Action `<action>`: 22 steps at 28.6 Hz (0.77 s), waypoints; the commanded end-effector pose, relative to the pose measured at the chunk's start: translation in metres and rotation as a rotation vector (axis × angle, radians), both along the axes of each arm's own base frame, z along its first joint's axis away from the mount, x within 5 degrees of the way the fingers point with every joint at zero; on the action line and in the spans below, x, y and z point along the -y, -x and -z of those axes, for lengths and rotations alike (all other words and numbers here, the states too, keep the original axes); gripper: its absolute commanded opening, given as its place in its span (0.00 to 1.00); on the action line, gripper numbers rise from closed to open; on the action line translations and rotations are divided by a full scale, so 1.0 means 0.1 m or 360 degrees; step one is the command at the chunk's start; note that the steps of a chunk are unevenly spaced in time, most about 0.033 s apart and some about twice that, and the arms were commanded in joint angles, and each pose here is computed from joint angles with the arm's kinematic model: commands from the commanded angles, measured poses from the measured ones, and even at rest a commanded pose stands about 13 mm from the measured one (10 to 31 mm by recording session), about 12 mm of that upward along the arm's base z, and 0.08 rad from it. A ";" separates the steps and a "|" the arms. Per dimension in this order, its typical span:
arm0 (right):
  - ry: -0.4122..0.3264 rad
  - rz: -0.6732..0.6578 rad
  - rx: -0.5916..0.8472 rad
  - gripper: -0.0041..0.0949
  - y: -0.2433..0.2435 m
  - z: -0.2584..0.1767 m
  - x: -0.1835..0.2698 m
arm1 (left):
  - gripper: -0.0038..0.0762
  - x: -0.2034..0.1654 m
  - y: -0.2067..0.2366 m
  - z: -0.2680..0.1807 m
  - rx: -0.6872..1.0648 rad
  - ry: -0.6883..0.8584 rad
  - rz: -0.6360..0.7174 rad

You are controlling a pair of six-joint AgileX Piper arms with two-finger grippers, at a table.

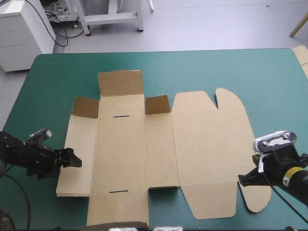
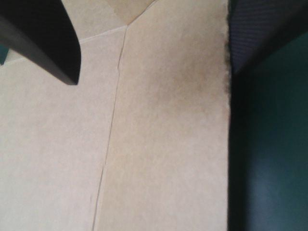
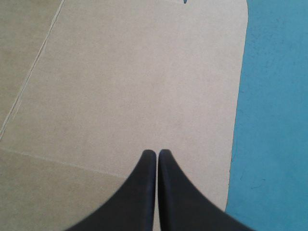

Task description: Fold the box

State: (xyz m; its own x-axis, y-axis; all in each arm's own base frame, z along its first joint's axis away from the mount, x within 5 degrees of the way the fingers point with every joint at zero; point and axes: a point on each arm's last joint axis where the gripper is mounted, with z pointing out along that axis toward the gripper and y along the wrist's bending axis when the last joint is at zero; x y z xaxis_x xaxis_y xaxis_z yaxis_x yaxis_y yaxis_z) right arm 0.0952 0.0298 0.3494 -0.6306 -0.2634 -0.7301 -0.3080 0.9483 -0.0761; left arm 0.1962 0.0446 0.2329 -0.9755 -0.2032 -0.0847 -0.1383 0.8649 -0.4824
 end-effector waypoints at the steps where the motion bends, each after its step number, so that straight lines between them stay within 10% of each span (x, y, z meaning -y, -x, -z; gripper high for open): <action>1: -0.0018 -0.0006 0.0122 0.04 -0.03 -0.10 0.00 | 0.77 0.14 0.04 -0.05 -0.0018 0.0099 0.0069; 22: -0.0019 -0.0006 0.0124 0.04 -0.03 -0.11 0.00 | 0.61 0.42 -0.04 0.05 -0.0033 0.0199 0.0197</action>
State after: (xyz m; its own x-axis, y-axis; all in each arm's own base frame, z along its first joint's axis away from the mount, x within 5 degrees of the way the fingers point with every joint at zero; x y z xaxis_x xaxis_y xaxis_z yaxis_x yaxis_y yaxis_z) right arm 0.0952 0.0298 0.3494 -0.6306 -0.2634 -0.7301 -0.3080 0.9483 -0.0761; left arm 0.1968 0.0116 0.2202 -0.9923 -0.1187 -0.0367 -0.0788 0.8295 -0.5529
